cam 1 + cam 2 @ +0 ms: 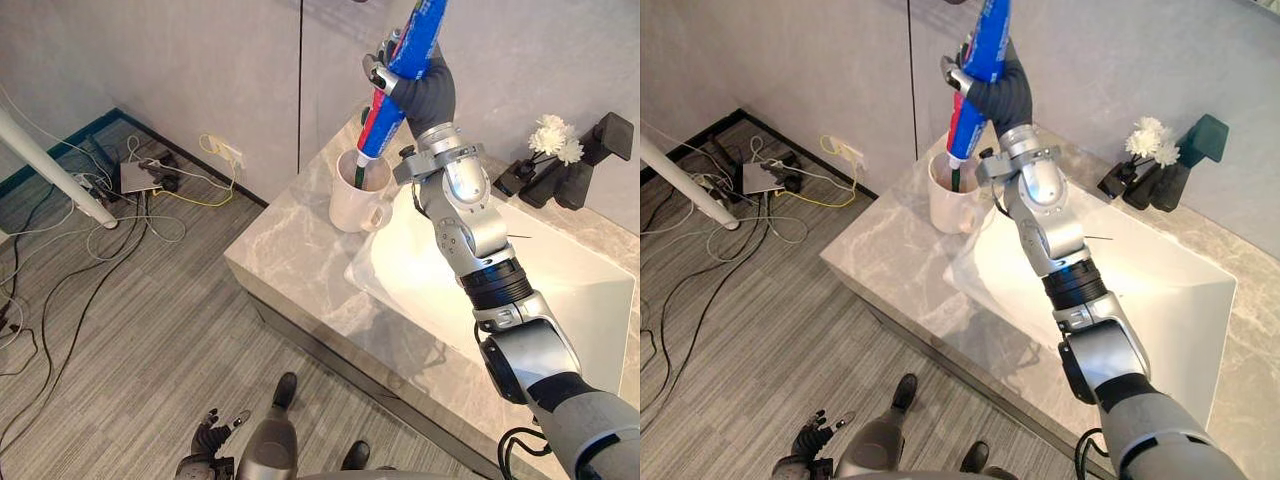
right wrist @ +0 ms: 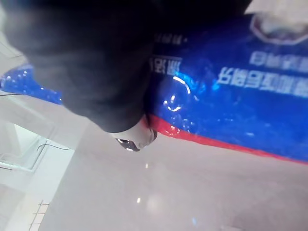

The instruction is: Organize washtable

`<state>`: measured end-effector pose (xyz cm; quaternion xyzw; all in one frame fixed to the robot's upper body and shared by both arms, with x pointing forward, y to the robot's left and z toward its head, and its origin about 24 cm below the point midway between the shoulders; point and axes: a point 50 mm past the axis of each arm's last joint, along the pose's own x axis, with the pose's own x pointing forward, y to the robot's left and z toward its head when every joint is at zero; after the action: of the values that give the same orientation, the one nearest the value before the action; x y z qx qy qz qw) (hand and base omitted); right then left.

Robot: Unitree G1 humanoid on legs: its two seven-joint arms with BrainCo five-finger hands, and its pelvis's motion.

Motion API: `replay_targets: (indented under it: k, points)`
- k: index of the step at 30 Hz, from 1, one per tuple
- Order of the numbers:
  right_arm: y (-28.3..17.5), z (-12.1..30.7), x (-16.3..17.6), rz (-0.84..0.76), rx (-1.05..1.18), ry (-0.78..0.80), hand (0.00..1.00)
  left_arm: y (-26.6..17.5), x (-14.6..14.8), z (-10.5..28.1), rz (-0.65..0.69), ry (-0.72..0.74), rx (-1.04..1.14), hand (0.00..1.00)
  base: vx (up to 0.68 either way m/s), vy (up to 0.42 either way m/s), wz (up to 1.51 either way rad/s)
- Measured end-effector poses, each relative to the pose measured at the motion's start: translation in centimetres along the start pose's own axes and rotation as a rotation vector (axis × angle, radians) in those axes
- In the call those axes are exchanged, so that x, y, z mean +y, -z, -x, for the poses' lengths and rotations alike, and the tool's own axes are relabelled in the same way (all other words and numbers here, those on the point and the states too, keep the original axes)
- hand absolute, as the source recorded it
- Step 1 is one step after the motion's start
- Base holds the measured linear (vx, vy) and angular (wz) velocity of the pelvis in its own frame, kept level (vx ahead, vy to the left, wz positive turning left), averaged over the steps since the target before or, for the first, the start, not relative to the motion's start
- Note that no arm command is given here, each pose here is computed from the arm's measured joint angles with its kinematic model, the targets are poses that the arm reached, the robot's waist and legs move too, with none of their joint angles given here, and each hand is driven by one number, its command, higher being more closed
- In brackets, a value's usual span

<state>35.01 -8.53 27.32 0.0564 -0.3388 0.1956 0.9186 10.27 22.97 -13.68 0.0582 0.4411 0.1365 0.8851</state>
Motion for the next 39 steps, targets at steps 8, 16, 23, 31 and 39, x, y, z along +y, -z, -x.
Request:
replay_targets:
  k: [8,16,23,31,39]
  points:
    - [1.5,1.1,0.1,0.006,0.046,0.011,1.00,0.0,0.0,0.0,-0.004,0.001,-0.001,0.00,0.00,0.000,0.00]
    - [3.3,2.8,-0.3,0.006,0.123,0.034,1.00,0.0,0.0,0.0,-0.005,0.001,-0.002,0.00,0.00,0.000,0.00]
    - [3.7,3.4,-0.2,0.016,0.132,0.033,0.00,-0.1,0.1,0.0,-0.007,0.000,-0.004,0.00,0.00,0.000,0.00]
    - [3.5,4.0,-0.2,0.014,0.119,0.036,0.00,-0.3,0.3,-0.1,-0.014,-0.002,-0.012,0.00,0.00,0.000,0.00]
    - [4.0,5.1,0.0,-0.014,0.123,0.054,0.00,-0.3,0.3,-0.1,-0.022,0.001,-0.012,0.00,0.00,0.000,0.00]
